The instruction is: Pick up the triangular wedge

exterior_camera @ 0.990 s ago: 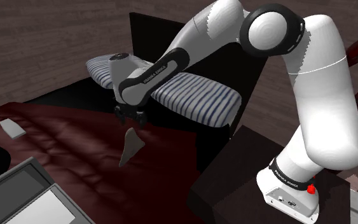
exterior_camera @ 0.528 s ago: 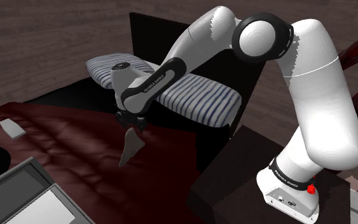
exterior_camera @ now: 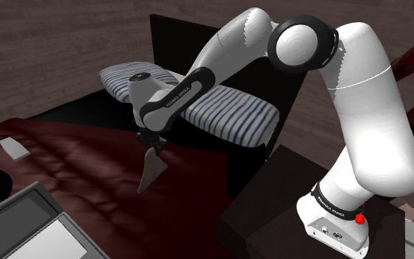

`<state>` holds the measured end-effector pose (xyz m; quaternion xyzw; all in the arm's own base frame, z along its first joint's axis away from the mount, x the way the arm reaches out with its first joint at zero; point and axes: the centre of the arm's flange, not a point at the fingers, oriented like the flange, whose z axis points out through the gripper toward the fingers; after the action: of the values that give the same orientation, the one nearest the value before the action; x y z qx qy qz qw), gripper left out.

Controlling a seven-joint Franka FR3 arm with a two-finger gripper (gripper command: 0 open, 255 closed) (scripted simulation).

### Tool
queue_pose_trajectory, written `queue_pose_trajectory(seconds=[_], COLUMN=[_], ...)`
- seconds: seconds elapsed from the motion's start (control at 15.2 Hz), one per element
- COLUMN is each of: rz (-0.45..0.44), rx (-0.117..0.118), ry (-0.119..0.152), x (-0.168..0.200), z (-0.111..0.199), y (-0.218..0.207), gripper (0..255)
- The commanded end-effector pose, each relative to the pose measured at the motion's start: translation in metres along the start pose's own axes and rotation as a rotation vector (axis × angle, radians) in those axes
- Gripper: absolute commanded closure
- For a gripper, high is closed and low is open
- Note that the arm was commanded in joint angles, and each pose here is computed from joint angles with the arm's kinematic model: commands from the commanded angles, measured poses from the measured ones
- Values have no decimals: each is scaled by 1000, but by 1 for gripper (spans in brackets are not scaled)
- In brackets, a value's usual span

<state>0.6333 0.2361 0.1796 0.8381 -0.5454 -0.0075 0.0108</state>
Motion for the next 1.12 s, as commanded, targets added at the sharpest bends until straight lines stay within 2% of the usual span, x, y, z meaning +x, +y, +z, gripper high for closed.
queue_pose_trajectory(seconds=[0.0,1.06], rz=[-1,-1], rx=[-1,-1], ry=[-1,-1], x=[-1,-1], z=[1,-79], y=[0,2], gripper=[255,255])
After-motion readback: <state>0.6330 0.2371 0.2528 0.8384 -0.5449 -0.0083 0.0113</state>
